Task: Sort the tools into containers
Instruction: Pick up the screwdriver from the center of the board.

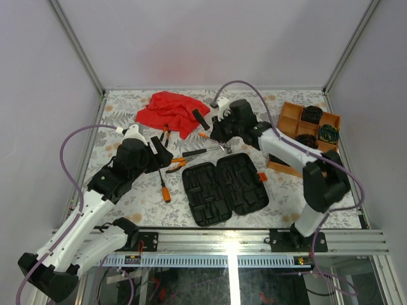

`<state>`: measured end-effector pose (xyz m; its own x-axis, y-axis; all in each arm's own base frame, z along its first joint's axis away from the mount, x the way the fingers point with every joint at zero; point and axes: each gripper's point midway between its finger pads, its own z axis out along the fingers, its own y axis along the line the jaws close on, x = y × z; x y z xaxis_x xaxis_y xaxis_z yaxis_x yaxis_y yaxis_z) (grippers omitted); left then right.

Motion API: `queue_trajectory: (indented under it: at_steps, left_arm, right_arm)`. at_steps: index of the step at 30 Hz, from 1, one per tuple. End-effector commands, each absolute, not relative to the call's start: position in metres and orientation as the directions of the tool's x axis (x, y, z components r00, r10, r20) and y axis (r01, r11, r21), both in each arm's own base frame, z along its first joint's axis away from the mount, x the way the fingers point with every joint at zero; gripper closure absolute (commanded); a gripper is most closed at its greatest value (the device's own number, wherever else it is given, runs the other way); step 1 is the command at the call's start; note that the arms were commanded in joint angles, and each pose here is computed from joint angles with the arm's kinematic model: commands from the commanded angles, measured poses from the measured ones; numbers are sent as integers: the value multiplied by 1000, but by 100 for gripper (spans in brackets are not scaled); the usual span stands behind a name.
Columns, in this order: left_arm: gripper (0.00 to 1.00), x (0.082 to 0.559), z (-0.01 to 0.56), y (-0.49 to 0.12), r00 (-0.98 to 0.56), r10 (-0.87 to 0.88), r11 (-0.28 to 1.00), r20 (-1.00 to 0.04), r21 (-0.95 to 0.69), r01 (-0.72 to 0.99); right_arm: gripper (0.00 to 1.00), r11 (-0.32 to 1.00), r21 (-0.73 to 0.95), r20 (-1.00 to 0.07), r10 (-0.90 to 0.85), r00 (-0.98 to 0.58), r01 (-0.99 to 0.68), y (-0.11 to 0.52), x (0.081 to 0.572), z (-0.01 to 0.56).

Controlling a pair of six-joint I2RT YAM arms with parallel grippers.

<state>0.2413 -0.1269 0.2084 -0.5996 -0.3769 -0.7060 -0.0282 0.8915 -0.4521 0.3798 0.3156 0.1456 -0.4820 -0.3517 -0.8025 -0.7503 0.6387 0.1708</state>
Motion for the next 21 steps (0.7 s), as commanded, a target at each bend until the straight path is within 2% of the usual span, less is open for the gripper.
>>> queue_trajectory:
  at_steps: [1,9,15,21]
  left_arm:
    - [26,258,230,-145,-552,-456,833,-698,-553,12]
    - [18,267,230,-176,-589,-497,753,-637,-654,73]
    - [18,269,222,-201,-637,-508,698,-580,-711,91]
    - [18,267,216,-232,-664,-496,672,-560,-732,116]
  right_arm:
    - [100,689,292,-874,-89,-477,-664,310,366,195]
    - [100,682,396,-847,13,-532,-615,311,296,191]
    - [100,637,494,-812,96,-575,-591,327,249,187]
    - [100,592,603,-758,215,-615,-536,323,228,186]
